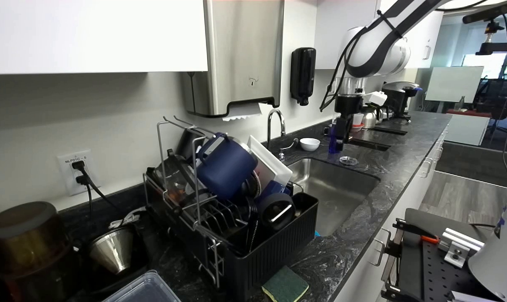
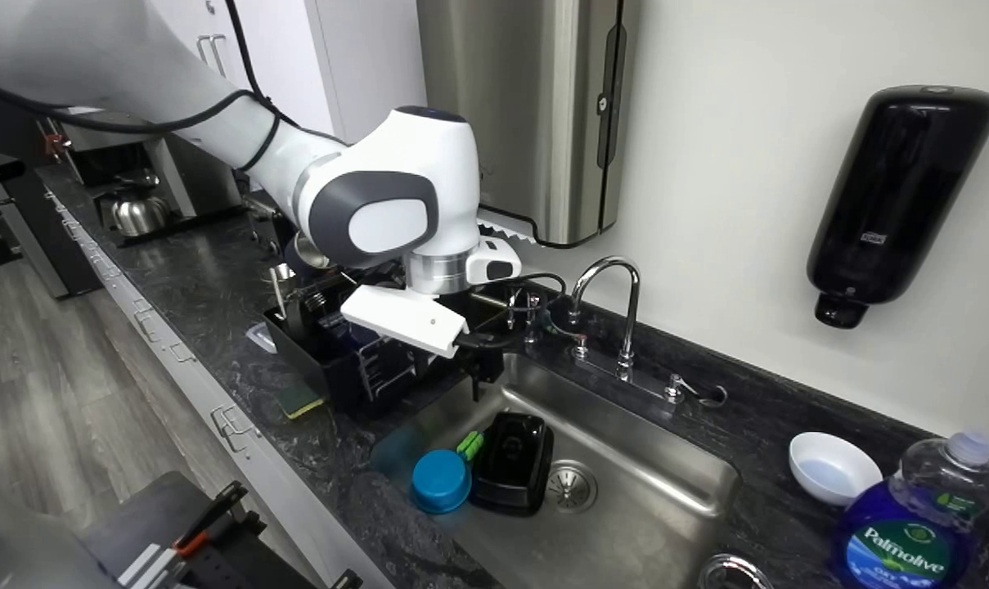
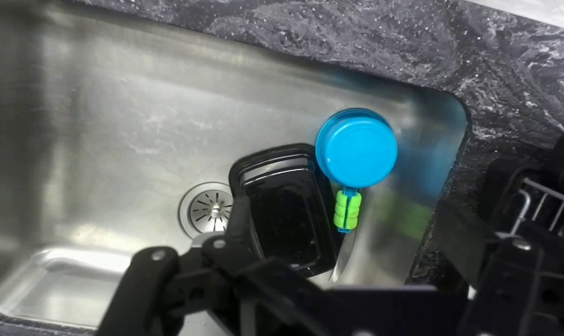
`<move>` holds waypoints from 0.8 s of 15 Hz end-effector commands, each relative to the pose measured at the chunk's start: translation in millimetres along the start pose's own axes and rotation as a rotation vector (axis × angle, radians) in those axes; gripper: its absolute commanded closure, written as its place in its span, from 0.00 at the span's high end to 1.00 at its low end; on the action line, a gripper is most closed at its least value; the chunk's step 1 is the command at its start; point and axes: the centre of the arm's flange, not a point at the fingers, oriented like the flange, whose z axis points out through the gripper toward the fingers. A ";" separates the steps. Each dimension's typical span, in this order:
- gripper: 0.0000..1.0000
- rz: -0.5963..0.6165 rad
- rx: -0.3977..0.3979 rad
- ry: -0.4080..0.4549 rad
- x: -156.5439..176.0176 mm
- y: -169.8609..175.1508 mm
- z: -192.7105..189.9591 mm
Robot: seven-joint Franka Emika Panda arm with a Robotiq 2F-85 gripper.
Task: Move the blue mug from the sink to the dish rack
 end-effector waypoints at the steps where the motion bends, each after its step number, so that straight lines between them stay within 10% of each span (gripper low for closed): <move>1: 1.00 0.077 -0.083 0.005 -2.0 -0.9 -6.3; 12: 1.00 0.095 -0.079 0.003 2.0 -1.4 -8.9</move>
